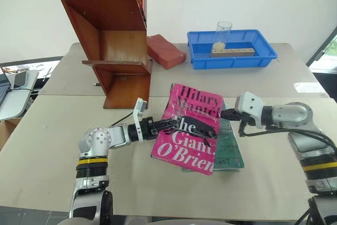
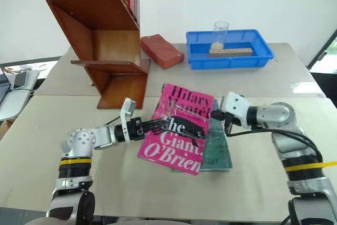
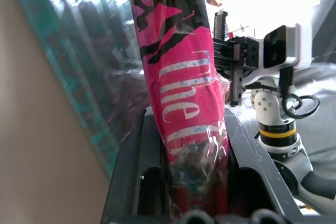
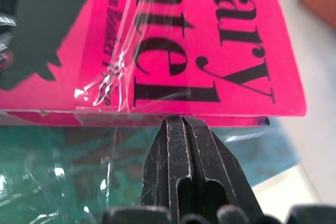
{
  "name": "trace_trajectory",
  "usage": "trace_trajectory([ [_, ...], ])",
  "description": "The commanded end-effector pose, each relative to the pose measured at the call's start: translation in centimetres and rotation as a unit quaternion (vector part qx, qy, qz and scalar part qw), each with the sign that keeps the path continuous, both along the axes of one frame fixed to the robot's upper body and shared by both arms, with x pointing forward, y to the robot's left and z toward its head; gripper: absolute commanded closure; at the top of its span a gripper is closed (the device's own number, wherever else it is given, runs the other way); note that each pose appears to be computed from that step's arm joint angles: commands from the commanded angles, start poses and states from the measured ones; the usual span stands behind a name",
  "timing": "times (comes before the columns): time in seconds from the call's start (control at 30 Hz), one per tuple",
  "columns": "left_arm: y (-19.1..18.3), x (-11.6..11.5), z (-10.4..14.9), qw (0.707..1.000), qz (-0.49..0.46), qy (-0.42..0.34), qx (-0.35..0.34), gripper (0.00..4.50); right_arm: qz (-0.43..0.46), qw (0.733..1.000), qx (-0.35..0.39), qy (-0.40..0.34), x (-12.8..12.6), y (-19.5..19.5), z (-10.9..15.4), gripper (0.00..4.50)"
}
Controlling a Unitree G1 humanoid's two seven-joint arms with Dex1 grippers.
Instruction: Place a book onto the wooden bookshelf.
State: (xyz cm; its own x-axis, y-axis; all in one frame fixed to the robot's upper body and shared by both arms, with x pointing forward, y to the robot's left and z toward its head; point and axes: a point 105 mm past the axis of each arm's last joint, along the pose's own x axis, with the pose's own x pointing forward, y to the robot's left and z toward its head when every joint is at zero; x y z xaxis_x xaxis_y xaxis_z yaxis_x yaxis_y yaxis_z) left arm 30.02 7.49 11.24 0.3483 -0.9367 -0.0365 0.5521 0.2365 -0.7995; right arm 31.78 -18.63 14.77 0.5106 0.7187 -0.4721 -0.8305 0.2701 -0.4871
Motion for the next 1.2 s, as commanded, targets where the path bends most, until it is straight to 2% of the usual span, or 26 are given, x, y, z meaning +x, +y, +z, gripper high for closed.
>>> trace_trajectory([
  [0.03, 0.9, 0.3, 4.6, 0.991, 0.005, -0.131, -0.004, 3.83, -0.026, 0.999, 0.012, -0.024, -1.1, -2.1, 4.1, 4.5],
  [0.13, 0.5, 0.4, 8.6, 0.96, 0.003, -0.278, 0.036, 3.83, -0.049, 0.999, 0.021, 0.0, -3.2, -4.0, 6.3, 4.5],
  [0.23, -1.1, -0.4, 12.3, 0.898, -0.012, -0.434, 0.079, 3.84, -0.06, 0.998, 0.026, 0.017, -5.1, -4.8, 8.2, 4.5],
  [0.37, -1.9, -0.5, 16.6, 0.809, 0.026, -0.576, 0.113, 3.84, -0.066, 0.997, 0.039, 0.021, -6.6, -4.4, 10.1, 4.5],
  [0.47, -1.0, 0.5, 19.6, 0.676, 0.078, -0.706, 0.196, 3.84, -0.059, 0.995, 0.079, 0.011, -7.1, -3.3, 11.7, 4.5],
  [0.5, -0.5, 0.7, 20.3, 0.613, 0.085, -0.749, 0.235, 3.84, -0.054, 0.994, 0.098, 0.005, -7.1, -2.7, 12.4, 4.5],
  [0.53, -0.3, 0.9, 20.7, 0.57, 0.086, -0.775, 0.26, 3.84, -0.051, 0.993, 0.11, 0.002, -7.2, -2.4, 12.9, 4.5],
  [0.6, 0.3, 1.3, 21.4, 0.488, 0.085, -0.814, 0.303, 3.84, -0.047, 0.99, 0.131, -0.005, -7.1, -1.8, 13.7, 4.5],
  [0.63, 0.6, 1.5, 21.7, 0.459, 0.083, -0.826, 0.317, 3.84, -0.047, 0.989, 0.139, -0.006, -7.1, -1.6, 14.0, 4.5],
  [0.7, 2.3, 2.5, 22.2, 0.367, 0.071, -0.844, 0.385, 3.84, -0.032, 0.987, 0.157, -0.021, -6.7, -0.6, 15.0, 4.5],
  [0.77, 4.2, 3.5, 21.8, 0.316, 0.05, -0.841, 0.436, 3.84, -0.018, 0.986, 0.165, -0.029, -6.5, 0.3, 15.5, 4.5],
  [0.87, 6.4, 4.5, 20.8, 0.289, 0.017, -0.825, 0.486, 3.84, -0.007, 0.985, 0.171, -0.03, -6.2, 1.1, 15.8, 4.5],
  [0.97, 8.2, 5.1, 20.4, 0.276, 0.006, -0.807, 0.522, 3.84, -0.002, 0.984, 0.176, -0.034, -5.8, 1.4, 16.1, 4.5],
  [1.2, 11.9, 5.9, 18.6, 0.293, -0.027, -0.757, 0.583, 3.84, 0.016, 0.982, 0.182, -0.037, -5.3, 2.2, 16.4, 4.5],
])
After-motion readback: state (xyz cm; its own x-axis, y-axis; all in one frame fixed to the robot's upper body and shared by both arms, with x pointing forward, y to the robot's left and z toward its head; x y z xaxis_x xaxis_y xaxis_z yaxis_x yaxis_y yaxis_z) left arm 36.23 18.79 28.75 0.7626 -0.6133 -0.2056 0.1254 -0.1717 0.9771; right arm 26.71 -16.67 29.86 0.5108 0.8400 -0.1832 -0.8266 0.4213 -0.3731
